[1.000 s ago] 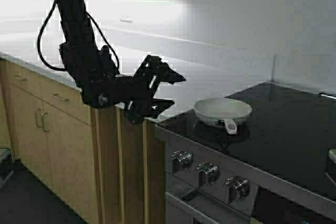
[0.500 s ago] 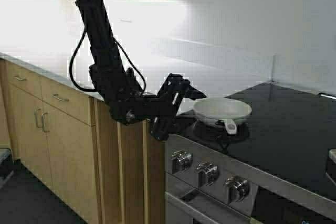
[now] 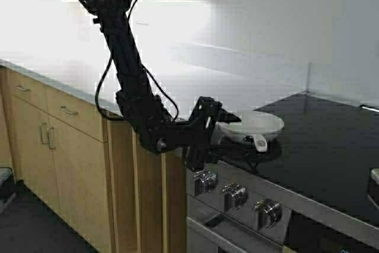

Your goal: Wash the pan

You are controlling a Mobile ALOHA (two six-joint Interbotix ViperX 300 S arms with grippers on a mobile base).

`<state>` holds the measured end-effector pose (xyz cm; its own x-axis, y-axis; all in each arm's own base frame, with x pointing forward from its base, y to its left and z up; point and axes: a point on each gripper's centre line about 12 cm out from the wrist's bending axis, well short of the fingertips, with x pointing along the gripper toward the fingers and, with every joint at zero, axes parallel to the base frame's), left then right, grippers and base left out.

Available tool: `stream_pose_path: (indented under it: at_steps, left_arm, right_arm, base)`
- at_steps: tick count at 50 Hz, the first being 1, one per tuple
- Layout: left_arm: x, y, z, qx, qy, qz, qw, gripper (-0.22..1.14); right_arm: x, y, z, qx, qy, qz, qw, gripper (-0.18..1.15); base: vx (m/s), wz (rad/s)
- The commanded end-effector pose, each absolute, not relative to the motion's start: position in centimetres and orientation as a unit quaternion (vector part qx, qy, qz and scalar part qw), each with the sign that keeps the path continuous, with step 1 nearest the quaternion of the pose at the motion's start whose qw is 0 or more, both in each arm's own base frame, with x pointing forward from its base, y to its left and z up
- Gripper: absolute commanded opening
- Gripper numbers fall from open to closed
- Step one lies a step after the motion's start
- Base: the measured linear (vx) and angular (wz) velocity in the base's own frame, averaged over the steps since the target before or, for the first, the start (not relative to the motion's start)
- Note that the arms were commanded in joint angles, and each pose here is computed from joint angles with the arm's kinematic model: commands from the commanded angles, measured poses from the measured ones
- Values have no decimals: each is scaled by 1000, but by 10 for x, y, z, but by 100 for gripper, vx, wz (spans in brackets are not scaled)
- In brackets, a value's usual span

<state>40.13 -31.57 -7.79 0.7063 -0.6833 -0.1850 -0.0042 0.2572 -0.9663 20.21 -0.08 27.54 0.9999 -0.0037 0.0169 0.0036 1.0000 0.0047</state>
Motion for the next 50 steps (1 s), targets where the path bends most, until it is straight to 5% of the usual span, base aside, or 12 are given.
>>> stream_pose_path:
  at_steps: [1, 50]
  left_arm:
    - [407, -338, -61, -563, 296, -257, 727, 98]
    - [430, -384, -67, -565, 307, -264, 719, 98]
  right_arm:
    - [204, -1, 280, 3, -14, -2, 1000, 6]
    - [204, -1, 279, 3, -12, -2, 1000, 6]
  base:
    - [0, 0]
    - [0, 0]
